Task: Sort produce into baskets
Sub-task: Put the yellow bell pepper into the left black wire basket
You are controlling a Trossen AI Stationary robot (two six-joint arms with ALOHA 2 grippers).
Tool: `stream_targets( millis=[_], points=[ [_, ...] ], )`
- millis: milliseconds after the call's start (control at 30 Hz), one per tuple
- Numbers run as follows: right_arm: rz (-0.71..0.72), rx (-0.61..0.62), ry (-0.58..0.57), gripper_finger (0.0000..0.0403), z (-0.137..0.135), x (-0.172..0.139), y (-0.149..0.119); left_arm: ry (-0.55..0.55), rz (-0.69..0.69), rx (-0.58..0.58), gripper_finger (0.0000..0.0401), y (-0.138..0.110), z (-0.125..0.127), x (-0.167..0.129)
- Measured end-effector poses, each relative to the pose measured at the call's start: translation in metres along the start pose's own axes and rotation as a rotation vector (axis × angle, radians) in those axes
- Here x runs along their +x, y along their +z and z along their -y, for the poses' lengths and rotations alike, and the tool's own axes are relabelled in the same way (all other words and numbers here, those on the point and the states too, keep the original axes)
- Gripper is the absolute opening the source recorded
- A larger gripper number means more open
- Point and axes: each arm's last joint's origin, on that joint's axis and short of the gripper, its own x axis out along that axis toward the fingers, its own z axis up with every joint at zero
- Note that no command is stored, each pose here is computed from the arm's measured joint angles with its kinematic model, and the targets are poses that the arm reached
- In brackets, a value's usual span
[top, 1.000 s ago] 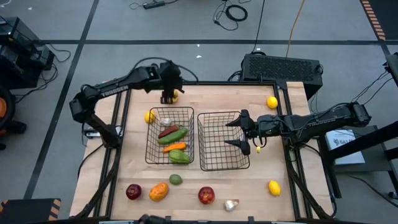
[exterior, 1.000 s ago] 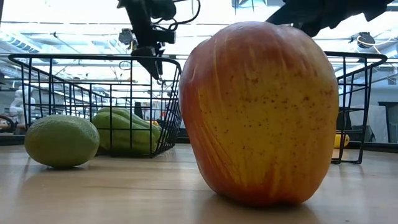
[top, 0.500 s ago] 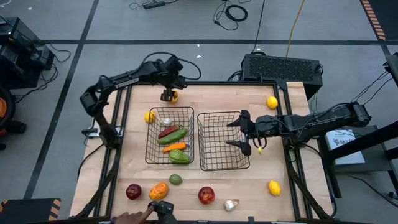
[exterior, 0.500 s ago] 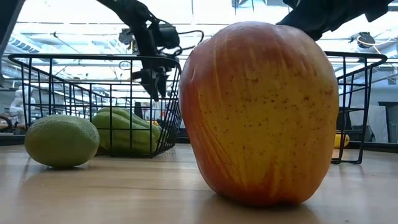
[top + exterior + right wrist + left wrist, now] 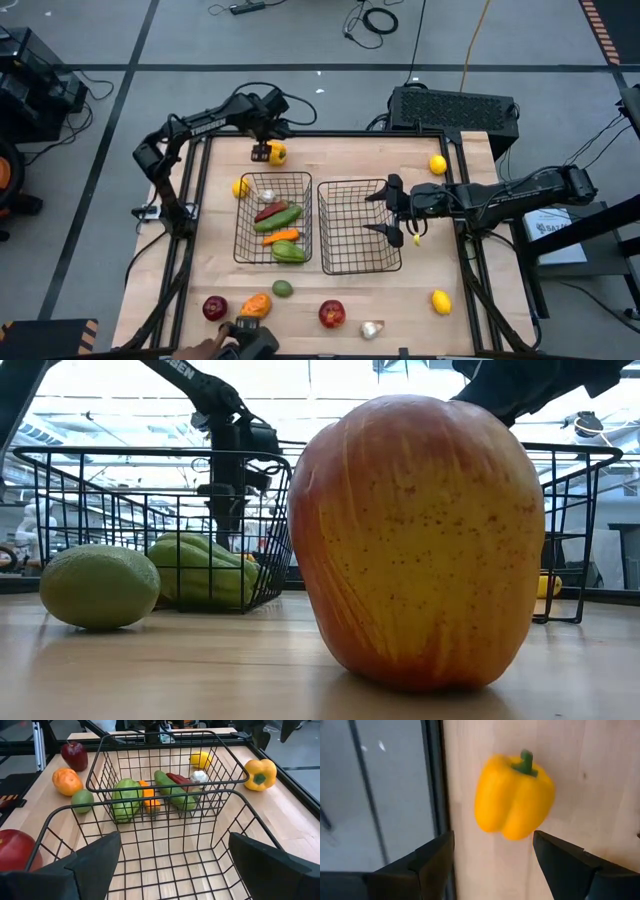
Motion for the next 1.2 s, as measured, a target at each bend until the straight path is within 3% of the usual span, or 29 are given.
stream_targets(
  millis=[167,467,600,933,1200],
  points=[
    [0.000,-0.007,0.000,0.0361,0.000,0.000,0.000,-0.026,0.006,-0.023,0.0294,-0.005,-0.003,0.001],
    [0.000,-0.015,0.000,0.0361,0.000,0.000,0.000,-0.015,0.052,0.061,0.0363,-0.004,-0.008,0.001],
    [0.000,-0.018,0.000,0.0361,0.000,0.000,0.000,-0.016,0.096,0.072,0.0366,-0.005,-0.010,0.007],
    [-0.002,-0.019,0.000,0.0361,0.000,0.000,0.000,-0.110,0.048,0.102,0.0366,-0.010,0.001,0.036],
    [-0.002,-0.019,0.000,0.0361,0.000,0.000,0.000,-0.078,0.089,0.106,0.0366,-0.004,-0.003,0.047]
  ],
)
